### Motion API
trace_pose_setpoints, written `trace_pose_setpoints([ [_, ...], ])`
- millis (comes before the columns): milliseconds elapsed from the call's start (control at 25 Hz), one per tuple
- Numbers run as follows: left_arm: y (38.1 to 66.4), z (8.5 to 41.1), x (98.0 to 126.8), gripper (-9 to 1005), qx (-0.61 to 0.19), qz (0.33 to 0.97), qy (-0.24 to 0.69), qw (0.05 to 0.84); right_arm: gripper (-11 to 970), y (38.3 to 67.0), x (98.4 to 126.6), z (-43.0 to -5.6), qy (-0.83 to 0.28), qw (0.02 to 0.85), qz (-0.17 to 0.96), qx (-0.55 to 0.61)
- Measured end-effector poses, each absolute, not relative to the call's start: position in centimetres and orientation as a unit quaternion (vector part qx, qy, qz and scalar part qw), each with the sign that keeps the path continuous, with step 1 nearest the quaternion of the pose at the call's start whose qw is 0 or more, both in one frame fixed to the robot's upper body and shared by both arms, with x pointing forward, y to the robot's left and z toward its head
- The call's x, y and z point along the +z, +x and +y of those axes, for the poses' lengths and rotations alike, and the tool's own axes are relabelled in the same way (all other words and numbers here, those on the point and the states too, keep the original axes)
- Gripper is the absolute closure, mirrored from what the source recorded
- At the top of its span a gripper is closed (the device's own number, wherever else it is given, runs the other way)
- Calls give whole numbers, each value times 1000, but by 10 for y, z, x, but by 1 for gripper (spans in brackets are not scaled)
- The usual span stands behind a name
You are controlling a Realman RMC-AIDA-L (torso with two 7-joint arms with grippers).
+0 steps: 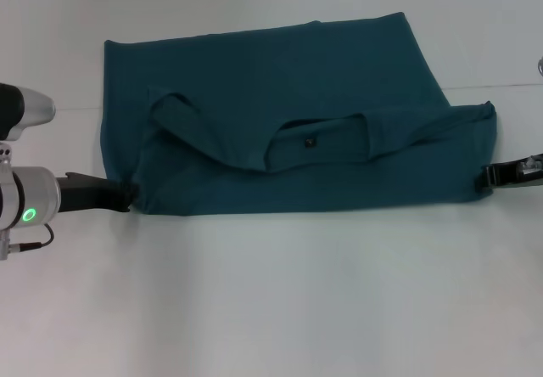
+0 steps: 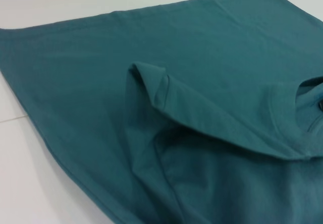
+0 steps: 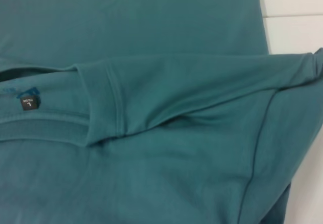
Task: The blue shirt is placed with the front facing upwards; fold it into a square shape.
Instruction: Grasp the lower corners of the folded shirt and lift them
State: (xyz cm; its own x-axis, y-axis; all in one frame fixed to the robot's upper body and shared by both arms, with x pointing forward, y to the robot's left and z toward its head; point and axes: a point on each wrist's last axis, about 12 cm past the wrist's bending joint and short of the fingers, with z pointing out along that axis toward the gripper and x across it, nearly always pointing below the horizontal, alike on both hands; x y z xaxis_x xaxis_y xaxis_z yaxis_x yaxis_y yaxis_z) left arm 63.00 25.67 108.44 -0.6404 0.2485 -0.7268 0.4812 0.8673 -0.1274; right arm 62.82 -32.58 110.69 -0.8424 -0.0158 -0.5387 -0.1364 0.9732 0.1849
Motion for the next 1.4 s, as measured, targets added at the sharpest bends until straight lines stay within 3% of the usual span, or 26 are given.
trace_pose_setpoints([
  [640,607,265,1093,971,-181,883,211,378,928,603,1114,-321,-74,273,953,113],
  [1400,558,308,1082,970,-239,883,202,349,928,562,1113,-344,-113,255,950,141],
])
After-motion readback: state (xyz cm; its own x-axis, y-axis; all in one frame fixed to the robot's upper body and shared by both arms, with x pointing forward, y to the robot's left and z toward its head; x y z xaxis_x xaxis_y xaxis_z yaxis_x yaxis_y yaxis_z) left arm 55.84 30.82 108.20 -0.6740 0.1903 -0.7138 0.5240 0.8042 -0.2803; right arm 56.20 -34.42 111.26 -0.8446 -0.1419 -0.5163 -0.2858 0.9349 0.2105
